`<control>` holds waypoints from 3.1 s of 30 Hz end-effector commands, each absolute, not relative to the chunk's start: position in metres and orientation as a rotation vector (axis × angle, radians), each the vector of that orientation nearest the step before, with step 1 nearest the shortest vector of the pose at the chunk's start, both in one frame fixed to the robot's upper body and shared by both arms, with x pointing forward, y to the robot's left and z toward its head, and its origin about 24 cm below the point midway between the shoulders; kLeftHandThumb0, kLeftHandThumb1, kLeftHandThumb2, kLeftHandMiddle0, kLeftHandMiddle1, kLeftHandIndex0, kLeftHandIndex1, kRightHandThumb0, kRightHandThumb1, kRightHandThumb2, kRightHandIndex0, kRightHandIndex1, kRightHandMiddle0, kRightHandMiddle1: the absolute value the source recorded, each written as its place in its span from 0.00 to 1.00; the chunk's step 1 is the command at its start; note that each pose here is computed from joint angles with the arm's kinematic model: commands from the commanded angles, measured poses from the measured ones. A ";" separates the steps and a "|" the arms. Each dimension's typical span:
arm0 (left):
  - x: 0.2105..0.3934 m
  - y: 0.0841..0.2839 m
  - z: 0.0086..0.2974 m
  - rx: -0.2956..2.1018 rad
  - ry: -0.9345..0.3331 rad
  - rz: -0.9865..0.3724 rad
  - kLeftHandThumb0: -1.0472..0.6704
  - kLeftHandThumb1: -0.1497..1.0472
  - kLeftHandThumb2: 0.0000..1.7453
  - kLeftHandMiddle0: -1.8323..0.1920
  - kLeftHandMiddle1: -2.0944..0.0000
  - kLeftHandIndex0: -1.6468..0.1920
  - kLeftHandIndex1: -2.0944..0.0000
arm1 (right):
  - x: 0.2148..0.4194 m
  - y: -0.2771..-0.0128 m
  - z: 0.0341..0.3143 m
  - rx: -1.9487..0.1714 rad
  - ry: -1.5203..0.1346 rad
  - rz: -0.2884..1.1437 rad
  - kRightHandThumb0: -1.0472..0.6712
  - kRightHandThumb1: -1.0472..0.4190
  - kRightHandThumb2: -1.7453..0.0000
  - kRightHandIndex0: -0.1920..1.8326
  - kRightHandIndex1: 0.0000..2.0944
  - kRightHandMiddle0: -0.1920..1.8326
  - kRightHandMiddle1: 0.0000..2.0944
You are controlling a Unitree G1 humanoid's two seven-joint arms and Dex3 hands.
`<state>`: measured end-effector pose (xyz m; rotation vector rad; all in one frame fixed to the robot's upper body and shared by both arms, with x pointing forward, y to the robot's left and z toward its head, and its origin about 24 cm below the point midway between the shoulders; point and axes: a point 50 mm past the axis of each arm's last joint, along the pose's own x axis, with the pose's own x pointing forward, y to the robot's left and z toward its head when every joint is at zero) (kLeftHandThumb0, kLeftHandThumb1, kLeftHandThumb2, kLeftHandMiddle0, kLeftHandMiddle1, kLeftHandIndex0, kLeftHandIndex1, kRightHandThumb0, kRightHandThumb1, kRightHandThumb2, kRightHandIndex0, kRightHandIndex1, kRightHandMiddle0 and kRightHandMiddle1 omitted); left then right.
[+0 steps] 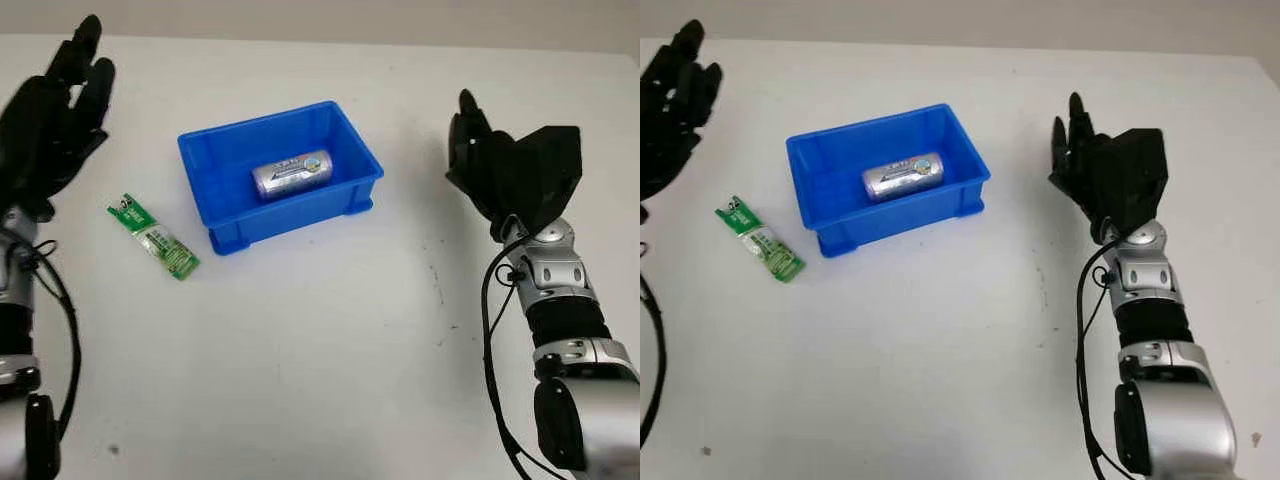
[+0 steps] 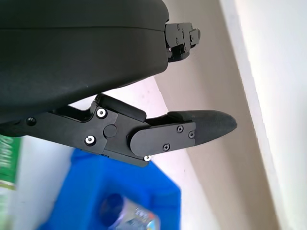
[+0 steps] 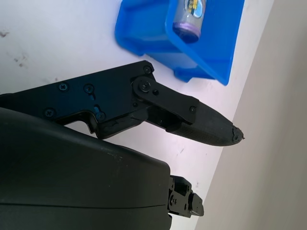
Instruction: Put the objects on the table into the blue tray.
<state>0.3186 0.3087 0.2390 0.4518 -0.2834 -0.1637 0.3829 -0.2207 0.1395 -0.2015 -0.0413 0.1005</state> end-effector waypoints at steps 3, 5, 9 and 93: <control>0.298 0.315 0.260 0.724 -0.230 -0.208 0.20 1.00 0.22 0.91 0.97 0.90 0.96 | 0.385 -0.216 0.146 -0.203 -0.067 0.110 0.19 0.00 0.51 0.00 0.00 0.00 0.00; 0.292 0.318 0.265 0.839 -0.184 -0.222 0.16 1.00 0.14 0.87 0.96 0.86 0.96 | 0.385 -0.216 0.146 -0.204 -0.072 0.114 0.19 0.00 0.52 0.00 0.00 0.00 0.00; 0.285 0.323 0.269 1.002 -0.103 -0.279 0.20 0.87 0.02 0.84 0.97 0.83 0.96 | 0.385 -0.217 0.144 -0.204 -0.069 0.111 0.18 0.00 0.53 0.00 0.00 0.00 0.00; 0.331 0.274 0.155 2.266 -0.510 -0.609 0.34 1.00 0.06 0.29 0.00 0.78 0.05 | 0.377 -0.220 0.142 -0.150 -0.069 0.154 0.19 0.00 0.54 0.00 0.00 0.00 0.00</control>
